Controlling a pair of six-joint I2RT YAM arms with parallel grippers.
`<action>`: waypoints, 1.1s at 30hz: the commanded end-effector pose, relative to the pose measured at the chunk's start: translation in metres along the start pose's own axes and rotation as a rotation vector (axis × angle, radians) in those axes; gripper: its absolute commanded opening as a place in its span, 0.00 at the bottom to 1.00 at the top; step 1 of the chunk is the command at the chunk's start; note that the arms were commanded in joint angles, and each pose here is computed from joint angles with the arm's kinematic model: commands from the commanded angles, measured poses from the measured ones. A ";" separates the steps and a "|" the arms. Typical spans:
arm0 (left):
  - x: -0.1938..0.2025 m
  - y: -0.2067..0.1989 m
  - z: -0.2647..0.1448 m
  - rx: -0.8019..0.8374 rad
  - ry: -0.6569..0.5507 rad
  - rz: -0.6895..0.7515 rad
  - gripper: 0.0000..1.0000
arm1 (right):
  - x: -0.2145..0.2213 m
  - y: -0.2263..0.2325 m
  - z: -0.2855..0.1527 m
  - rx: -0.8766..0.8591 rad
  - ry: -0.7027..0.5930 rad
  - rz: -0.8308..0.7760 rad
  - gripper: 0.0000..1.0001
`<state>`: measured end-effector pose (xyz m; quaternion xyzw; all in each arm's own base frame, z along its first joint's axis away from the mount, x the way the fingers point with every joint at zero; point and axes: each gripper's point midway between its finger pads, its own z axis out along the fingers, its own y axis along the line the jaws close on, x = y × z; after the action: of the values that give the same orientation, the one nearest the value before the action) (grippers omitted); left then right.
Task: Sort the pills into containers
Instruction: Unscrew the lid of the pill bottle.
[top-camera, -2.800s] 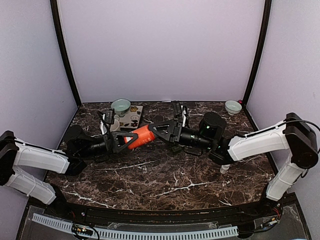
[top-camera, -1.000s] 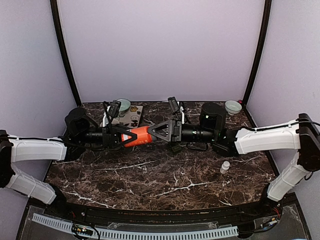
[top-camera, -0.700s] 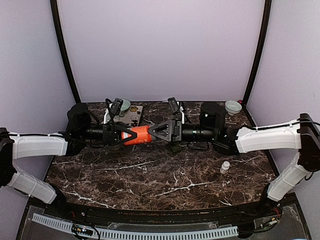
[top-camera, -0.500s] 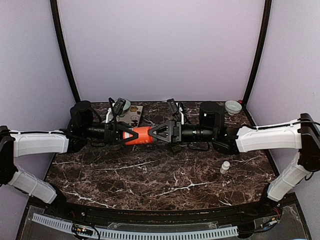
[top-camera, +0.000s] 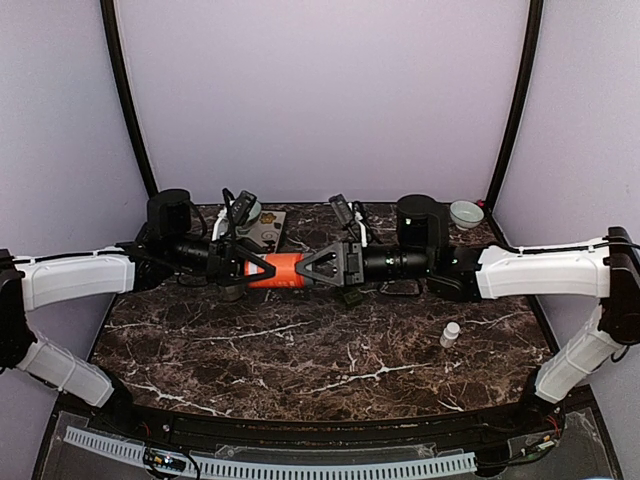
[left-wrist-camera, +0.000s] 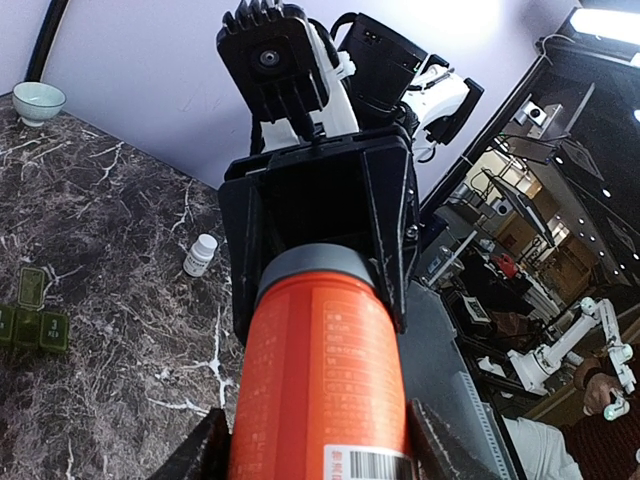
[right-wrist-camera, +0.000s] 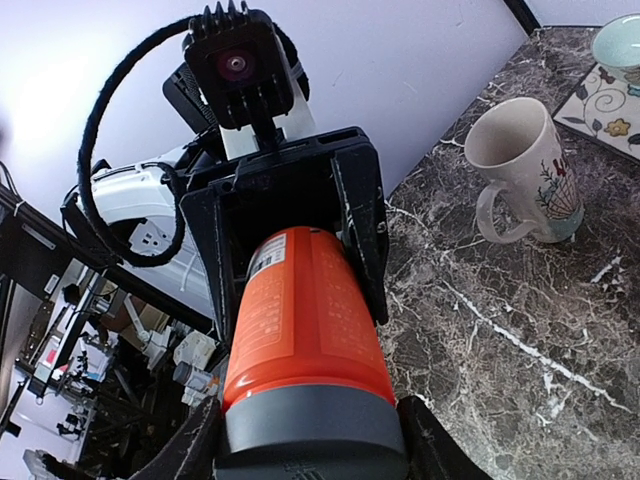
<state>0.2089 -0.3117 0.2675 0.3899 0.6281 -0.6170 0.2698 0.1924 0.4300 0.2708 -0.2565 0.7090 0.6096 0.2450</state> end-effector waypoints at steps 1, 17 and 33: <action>-0.013 -0.023 -0.005 0.129 0.018 -0.009 0.08 | -0.003 0.017 -0.006 0.004 0.016 -0.171 0.11; -0.026 -0.059 -0.012 0.294 0.083 -0.068 0.00 | 0.006 0.007 -0.017 0.402 0.013 -0.827 0.09; -0.017 -0.061 -0.013 0.315 0.114 -0.087 0.00 | -0.001 -0.003 -0.018 0.517 -0.011 -1.015 0.43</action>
<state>0.1864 -0.3085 0.2951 0.3795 0.5944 -0.6957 0.1365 0.1601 0.4315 0.3006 -0.5056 0.5755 0.3164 0.5595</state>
